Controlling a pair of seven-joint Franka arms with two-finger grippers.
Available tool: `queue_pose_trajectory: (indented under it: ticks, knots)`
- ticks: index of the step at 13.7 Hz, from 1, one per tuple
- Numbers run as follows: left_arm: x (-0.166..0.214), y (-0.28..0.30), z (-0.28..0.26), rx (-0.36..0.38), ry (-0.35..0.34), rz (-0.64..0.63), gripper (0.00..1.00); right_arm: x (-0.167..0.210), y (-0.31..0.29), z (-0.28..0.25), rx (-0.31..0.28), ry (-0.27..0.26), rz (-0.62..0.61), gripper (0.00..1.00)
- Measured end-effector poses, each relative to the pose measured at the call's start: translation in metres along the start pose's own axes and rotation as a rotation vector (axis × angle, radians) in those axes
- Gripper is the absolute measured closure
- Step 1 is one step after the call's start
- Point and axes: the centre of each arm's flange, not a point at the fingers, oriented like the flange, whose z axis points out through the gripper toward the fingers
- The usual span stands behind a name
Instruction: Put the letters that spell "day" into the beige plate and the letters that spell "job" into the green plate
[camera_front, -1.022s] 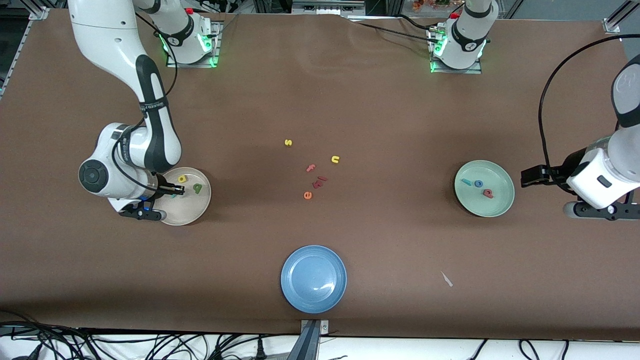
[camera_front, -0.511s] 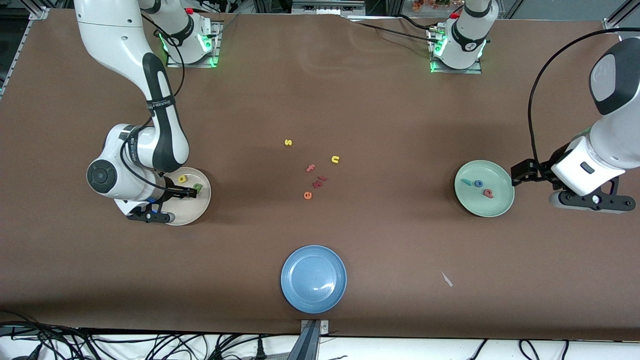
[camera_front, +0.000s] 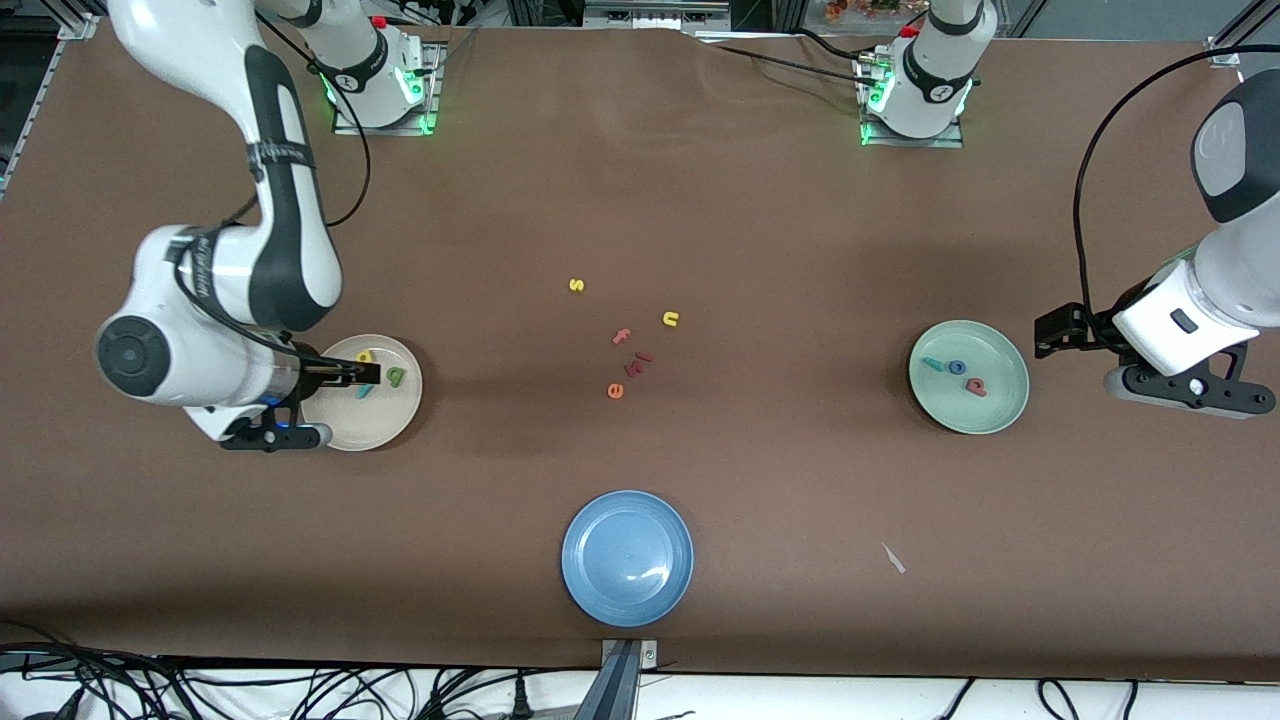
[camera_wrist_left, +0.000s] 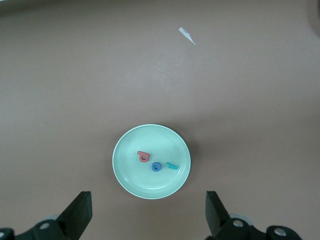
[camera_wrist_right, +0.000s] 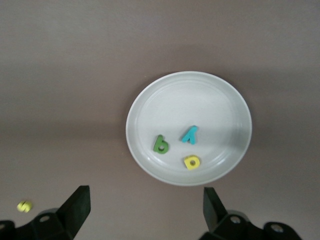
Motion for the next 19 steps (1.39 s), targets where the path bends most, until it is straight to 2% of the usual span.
queue_pose_trajectory:
  ticks: [4,9,15,17,19]
  knots:
    - [0.0,-0.001,-0.001,0.0,0.006,0.008,0.0,-0.005,-0.003,-0.048,-0.006,0.005,-0.011,0.0]
    - [-0.002,-0.024,-0.008,0.005,0.028,-0.019,0.0,-0.03,0.007,-0.104,-0.042,0.045,-0.024,0.0]
    - [0.0,-0.019,-0.01,0.005,0.035,-0.008,0.0,-0.062,-0.011,-0.157,-0.037,0.117,-0.108,0.0]
    - [0.0,-0.016,-0.01,0.005,0.037,-0.003,0.0,-0.072,0.0,-0.17,-0.035,0.132,-0.13,0.0]
    - [0.001,-0.014,-0.011,0.005,0.038,0.0,0.0,-0.084,0.023,-0.187,-0.022,0.179,-0.116,0.0]
